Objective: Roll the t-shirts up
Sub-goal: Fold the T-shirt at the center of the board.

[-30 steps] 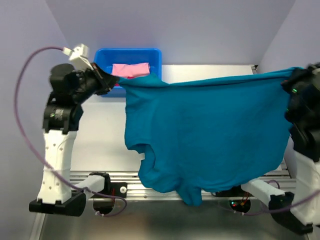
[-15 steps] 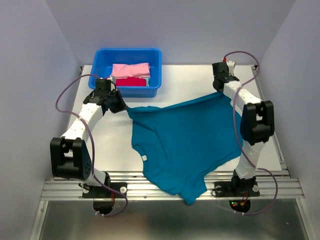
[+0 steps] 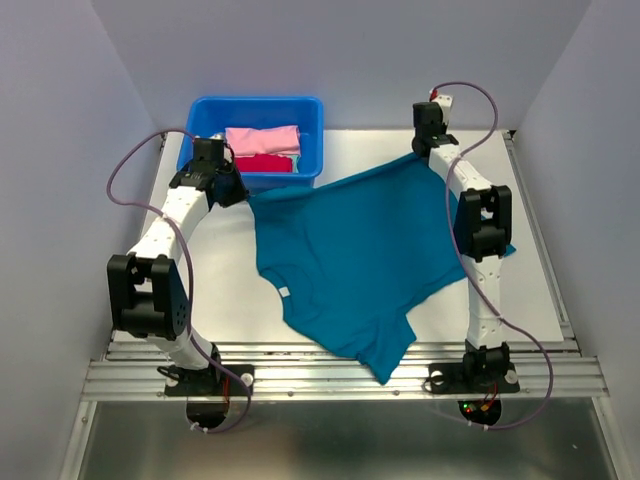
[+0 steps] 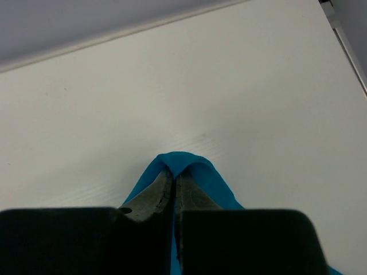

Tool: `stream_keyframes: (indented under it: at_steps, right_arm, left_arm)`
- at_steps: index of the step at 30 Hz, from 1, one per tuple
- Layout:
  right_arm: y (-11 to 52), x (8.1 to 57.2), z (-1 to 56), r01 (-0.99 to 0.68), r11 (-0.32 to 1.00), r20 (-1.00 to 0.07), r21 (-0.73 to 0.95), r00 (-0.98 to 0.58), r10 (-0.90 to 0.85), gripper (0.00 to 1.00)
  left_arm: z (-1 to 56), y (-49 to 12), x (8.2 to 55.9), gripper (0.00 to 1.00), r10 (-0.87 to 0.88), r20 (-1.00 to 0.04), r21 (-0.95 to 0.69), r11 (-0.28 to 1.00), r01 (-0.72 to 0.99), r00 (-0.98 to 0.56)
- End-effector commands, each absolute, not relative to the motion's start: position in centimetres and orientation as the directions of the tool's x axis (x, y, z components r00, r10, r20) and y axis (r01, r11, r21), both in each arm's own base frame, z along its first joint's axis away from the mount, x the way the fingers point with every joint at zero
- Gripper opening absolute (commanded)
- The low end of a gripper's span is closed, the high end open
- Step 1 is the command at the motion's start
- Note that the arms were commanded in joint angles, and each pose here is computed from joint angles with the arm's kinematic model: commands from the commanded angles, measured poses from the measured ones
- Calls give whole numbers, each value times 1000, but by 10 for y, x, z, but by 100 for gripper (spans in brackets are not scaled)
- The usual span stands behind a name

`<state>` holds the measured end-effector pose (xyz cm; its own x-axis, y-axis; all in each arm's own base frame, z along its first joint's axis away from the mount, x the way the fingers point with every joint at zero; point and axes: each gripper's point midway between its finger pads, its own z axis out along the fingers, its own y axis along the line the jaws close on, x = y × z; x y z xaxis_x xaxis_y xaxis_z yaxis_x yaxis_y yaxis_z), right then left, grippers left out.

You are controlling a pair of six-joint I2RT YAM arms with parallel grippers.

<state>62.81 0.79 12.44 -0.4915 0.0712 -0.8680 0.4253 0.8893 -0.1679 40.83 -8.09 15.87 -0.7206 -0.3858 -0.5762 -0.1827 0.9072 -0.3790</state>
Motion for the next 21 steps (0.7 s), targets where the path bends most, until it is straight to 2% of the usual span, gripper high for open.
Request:
stream_keyframes:
  at_steps: [1,14,21]
  right_arm:
    - [12,657,148,422,906,-911,-24,-383,155,1]
    - [32,656,135,352,885,-812,304,-390,434,1]
    - [31,652,132,350,874,-771,337,-430,470,1]
  left_arm:
    - [184,-71,426,0,-370,-635,-346,921,-178,-678]
    - [193,-92,399,0,-351,-624,-388,915,-114,-698]
    - [175,-124,382,0,-348,-588,-403,909,-109,-730]
